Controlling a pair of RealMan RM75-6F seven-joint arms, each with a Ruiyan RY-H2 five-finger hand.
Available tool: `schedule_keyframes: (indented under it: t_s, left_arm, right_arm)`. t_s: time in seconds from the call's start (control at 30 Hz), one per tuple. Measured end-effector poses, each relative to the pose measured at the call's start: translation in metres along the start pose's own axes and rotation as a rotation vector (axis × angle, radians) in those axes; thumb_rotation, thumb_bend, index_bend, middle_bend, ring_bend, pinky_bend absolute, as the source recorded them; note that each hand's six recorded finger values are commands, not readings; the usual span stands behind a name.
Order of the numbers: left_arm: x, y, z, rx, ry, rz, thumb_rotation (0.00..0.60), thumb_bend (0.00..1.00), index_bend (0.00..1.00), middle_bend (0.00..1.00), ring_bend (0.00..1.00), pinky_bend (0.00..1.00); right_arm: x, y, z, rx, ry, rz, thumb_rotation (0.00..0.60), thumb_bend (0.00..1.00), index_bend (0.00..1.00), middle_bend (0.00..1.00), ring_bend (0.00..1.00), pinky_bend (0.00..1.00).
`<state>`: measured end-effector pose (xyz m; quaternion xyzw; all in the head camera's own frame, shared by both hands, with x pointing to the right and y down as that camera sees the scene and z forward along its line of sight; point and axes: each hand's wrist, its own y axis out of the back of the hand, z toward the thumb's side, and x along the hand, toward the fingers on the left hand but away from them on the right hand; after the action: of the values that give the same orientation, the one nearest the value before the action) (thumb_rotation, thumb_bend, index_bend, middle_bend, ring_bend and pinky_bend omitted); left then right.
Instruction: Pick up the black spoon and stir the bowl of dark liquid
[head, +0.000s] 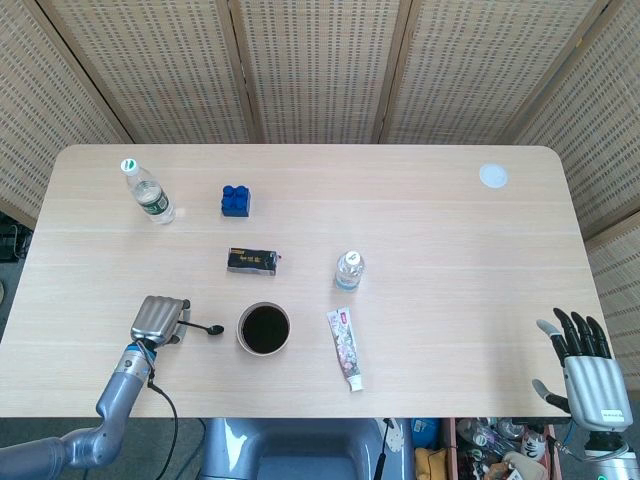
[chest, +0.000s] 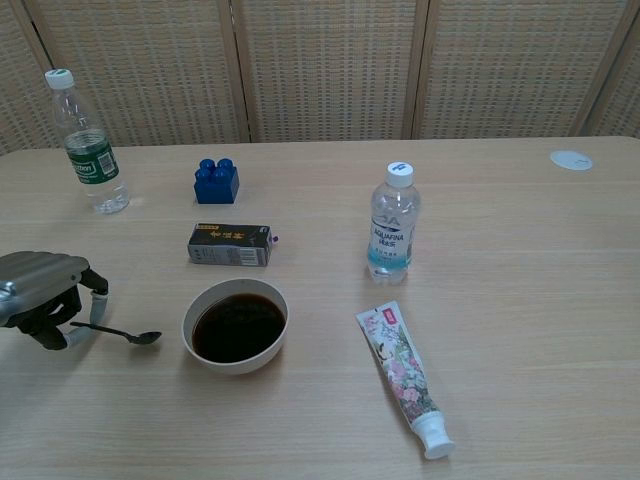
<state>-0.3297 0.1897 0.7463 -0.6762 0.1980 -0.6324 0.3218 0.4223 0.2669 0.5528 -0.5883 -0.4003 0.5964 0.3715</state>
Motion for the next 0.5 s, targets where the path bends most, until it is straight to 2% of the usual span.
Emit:
schedule_keyframes:
  t_s: [0.17, 0.5]
  left_arm:
    - [-0.003, 0.018, -0.003, 0.029, -0.01, 0.054, 0.6, 0.55, 0.65, 0.9, 0.82, 0.71]
    - [-0.013, 0.076, -0.001, 0.18, -0.085, 0.22, 0.6, 0.56, 0.66, 0.9, 0.82, 0.71]
  right_arm:
    - [0.0, 0.001, 0.0, 0.001, 0.002, -0.003, 0.6, 0.2, 0.23, 0.14, 0.01, 0.01]
    - [0.0, 0.001, 0.002, -0.005, 0.009, -0.004, 0.6, 0.2, 0.23, 0.14, 0.01, 0.01]
